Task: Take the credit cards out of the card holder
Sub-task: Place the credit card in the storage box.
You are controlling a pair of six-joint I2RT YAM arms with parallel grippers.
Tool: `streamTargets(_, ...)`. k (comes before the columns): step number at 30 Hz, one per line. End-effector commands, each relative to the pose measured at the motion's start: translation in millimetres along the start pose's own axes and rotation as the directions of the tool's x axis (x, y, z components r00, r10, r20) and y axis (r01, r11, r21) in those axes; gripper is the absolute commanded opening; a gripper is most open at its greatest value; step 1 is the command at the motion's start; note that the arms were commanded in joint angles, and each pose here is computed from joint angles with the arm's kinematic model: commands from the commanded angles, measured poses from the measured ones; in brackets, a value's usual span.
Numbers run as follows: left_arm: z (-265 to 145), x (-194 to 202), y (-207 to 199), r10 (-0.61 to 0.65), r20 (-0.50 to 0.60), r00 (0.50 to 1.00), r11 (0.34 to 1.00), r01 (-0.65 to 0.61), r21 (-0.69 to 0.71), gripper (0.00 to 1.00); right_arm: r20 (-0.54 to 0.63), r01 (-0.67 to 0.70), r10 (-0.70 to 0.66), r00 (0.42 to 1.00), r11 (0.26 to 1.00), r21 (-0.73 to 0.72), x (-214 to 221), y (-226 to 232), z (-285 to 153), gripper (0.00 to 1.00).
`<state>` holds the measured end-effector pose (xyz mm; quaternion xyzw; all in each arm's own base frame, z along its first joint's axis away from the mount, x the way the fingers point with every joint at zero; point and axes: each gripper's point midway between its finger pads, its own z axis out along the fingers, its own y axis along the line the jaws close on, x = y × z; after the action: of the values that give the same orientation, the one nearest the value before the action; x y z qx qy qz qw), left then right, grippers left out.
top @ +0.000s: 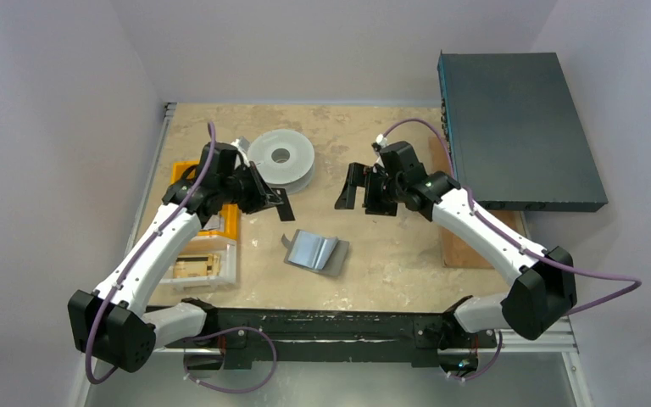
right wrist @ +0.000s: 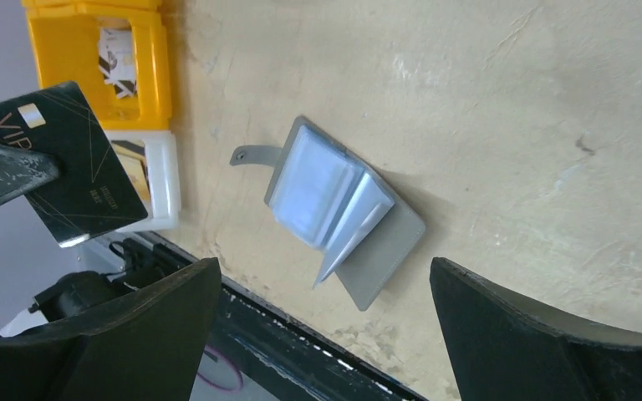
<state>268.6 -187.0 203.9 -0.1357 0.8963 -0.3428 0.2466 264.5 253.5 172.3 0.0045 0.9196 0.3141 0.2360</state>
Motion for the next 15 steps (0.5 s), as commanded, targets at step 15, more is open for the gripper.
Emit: streamTargets(15,-66,-51,55,-0.087,0.176,0.980,0.923,0.146,-0.357,0.00,0.057,0.035,-0.052,0.997,0.963,0.268,-115,-10,-9,0.99)
